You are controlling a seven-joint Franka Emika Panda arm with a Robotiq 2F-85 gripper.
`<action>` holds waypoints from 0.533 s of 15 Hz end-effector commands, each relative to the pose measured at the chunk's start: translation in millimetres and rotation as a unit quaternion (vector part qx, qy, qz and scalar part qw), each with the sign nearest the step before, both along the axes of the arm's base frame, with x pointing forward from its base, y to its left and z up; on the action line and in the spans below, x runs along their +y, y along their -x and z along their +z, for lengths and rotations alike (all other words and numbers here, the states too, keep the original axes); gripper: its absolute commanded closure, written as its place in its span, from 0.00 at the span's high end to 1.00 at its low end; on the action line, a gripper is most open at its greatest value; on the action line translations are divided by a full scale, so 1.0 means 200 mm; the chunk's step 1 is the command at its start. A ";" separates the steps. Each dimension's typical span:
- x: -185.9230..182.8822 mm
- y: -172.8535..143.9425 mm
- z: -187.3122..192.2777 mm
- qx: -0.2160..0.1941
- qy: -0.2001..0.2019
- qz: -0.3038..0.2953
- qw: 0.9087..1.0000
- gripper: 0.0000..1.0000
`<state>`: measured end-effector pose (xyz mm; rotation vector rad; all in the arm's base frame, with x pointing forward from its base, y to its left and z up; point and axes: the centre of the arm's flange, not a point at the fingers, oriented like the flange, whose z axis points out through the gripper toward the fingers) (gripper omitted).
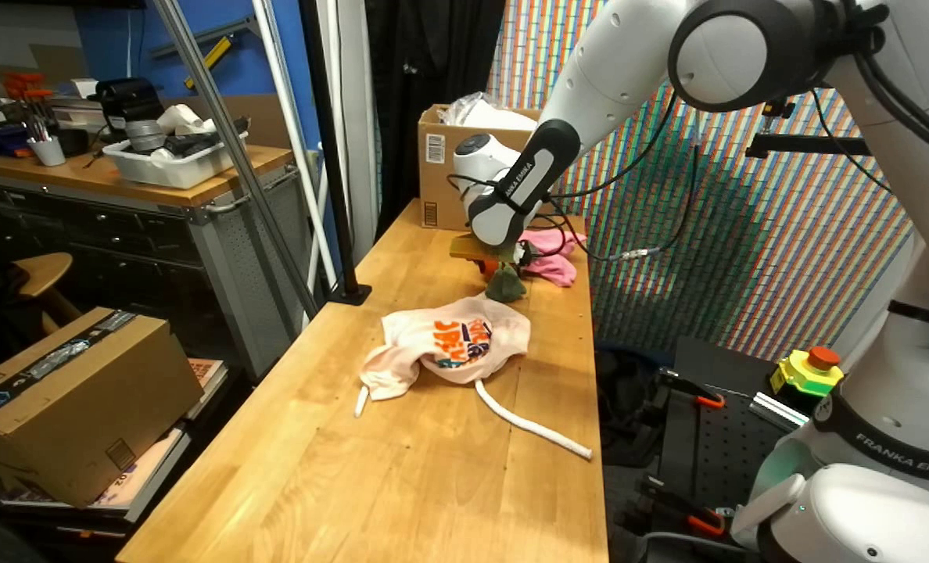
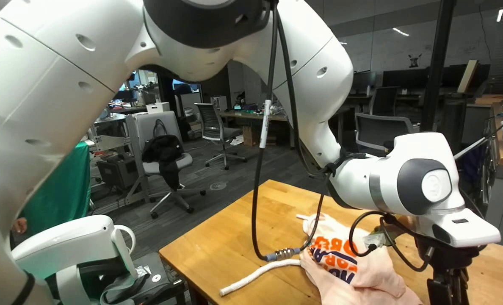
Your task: Spread the pile on the table
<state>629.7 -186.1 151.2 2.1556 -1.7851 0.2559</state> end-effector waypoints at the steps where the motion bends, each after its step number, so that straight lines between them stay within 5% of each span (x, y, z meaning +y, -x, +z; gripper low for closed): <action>1: -0.06 -0.10 -0.02 -0.015 0.023 0.001 1.000 1.00; 8: -0.14 -0.17 0.00 -0.023 0.043 0.003 0.999 1.00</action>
